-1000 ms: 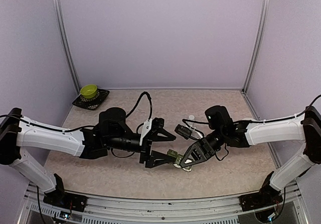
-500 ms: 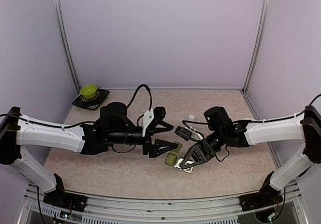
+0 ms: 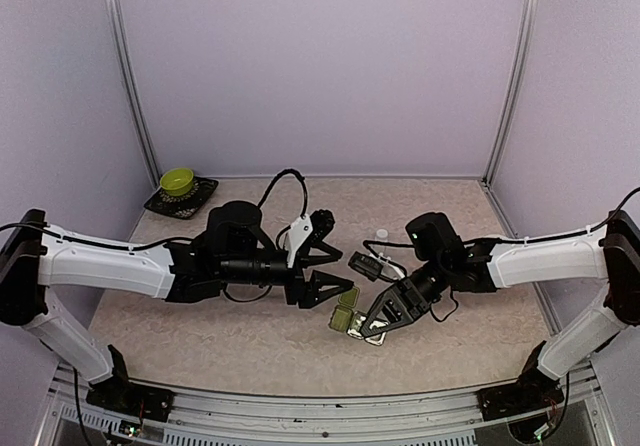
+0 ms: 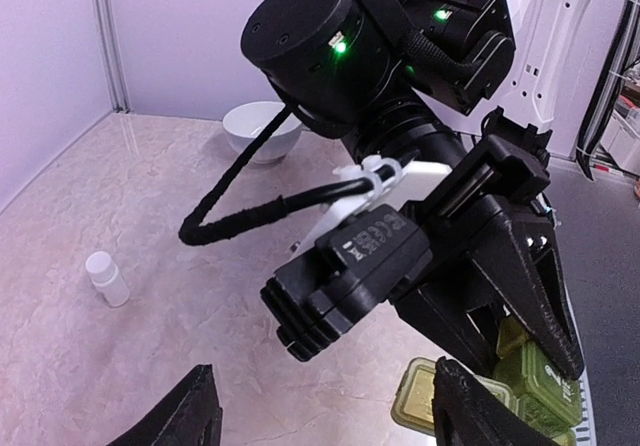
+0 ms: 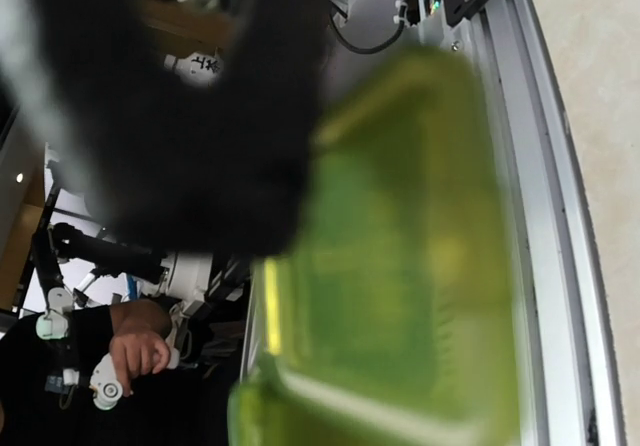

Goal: Sort the pills into containers
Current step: Open the lid of the pill container, then pass from the right arm to the left

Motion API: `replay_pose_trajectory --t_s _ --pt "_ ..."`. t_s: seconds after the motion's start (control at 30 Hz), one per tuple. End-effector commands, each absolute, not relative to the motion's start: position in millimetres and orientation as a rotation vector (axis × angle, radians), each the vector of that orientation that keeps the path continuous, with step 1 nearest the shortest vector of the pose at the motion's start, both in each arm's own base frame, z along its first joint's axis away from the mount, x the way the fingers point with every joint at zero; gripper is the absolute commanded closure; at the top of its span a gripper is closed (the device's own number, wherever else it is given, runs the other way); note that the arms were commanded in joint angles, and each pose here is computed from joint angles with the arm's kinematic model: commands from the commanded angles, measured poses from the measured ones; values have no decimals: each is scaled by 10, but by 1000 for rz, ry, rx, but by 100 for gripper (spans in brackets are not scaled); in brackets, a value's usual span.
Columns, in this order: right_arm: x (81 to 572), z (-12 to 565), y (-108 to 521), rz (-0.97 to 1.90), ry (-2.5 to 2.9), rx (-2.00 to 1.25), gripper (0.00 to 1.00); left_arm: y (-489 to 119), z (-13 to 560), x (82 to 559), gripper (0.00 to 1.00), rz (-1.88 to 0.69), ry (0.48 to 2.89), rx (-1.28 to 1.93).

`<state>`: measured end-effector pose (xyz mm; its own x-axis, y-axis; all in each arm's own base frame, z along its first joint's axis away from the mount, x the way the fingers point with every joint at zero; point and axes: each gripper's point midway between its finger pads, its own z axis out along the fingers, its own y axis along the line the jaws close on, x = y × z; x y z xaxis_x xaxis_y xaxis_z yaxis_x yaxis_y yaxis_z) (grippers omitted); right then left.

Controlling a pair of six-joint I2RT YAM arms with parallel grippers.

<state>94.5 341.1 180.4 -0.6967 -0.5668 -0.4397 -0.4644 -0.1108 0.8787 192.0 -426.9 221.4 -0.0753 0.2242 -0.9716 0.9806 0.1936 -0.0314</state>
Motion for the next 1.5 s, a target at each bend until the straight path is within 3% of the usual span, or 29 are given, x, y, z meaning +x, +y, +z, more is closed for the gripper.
replay_pose_trajectory --t_s 0.0,0.47,0.63,0.83,1.47 --pt "955 1918 3444 -1976 -2027 1249 89 -4289 2156 1966 30 -987 1542 1223" --pt "976 1932 3458 -1975 -2034 1285 90 -4242 2084 1993 35 -1015 1580 1241" --pt "991 1892 3466 -1967 -2041 1281 90 -4069 2317 2241 24 -956 1585 1070" --pt "1069 1875 3500 -1964 -2064 1268 90 -3753 2621 2400 18 -898 1594 890" --pt "1204 1908 3557 -1928 -2152 1320 90 -3930 2249 1627 20 -1284 1803 1056"
